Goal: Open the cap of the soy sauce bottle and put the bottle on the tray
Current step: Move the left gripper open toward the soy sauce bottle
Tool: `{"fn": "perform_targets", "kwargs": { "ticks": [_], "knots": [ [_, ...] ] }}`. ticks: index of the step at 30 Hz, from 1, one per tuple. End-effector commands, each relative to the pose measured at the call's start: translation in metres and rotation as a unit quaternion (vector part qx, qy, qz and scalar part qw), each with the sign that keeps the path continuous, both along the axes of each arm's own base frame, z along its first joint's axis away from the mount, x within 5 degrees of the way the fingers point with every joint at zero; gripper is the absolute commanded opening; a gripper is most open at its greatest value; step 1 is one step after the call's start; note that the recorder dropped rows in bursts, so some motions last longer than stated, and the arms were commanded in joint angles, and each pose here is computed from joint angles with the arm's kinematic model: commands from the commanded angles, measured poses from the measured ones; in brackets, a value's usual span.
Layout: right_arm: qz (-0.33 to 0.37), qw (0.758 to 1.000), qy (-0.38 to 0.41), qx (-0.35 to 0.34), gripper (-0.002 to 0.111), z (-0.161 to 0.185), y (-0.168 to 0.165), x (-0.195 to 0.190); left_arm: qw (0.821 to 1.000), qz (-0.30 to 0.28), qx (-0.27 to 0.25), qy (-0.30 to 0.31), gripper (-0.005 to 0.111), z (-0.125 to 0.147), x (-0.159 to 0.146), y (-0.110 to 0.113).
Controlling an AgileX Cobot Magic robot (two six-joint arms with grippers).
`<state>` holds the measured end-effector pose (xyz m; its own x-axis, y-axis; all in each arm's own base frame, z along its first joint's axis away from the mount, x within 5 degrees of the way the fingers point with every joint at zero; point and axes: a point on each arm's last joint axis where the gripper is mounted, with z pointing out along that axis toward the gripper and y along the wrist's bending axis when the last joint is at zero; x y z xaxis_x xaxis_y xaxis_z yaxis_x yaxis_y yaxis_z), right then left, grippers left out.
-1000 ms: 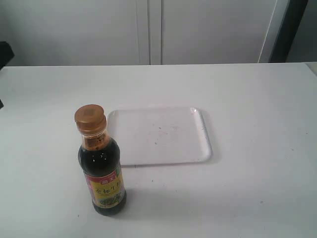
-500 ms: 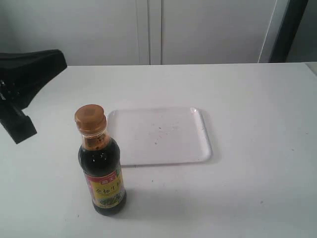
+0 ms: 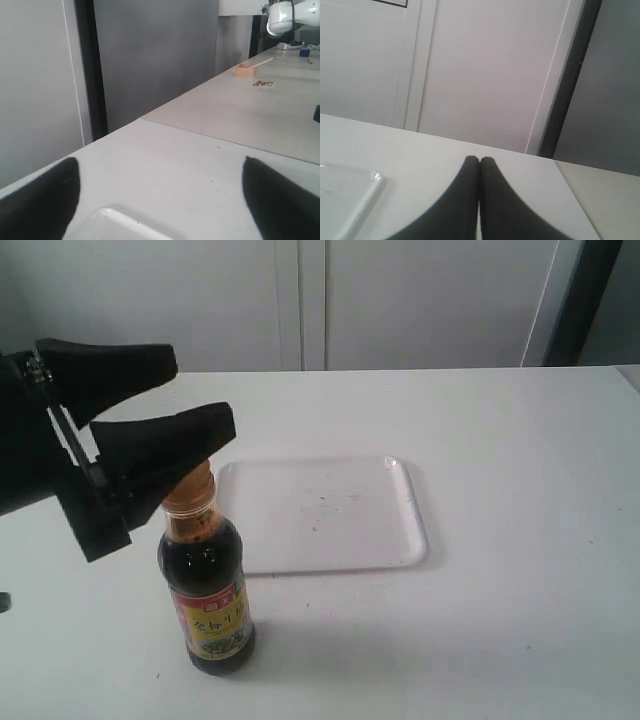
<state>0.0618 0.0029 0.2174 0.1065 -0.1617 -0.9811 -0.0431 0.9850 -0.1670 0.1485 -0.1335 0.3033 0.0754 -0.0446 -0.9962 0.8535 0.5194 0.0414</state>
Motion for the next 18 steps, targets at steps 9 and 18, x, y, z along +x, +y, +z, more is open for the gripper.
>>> {"fn": "perform_targets", "kwargs": {
  "ticks": [9, 18],
  "knots": [
    [-0.001, 1.0, -0.005, -0.004, 0.0, 0.0, 0.0, 0.0, 0.999, -0.016, 0.017, 0.037, 0.105, -0.017, 0.013, -0.011],
    [-0.001, 1.0, -0.005, -0.004, 0.0, 0.0, 0.0, 0.0, 0.998, -0.023, 0.026, 0.047, 0.105, -0.03, 0.01, -0.01]
  ]
}}
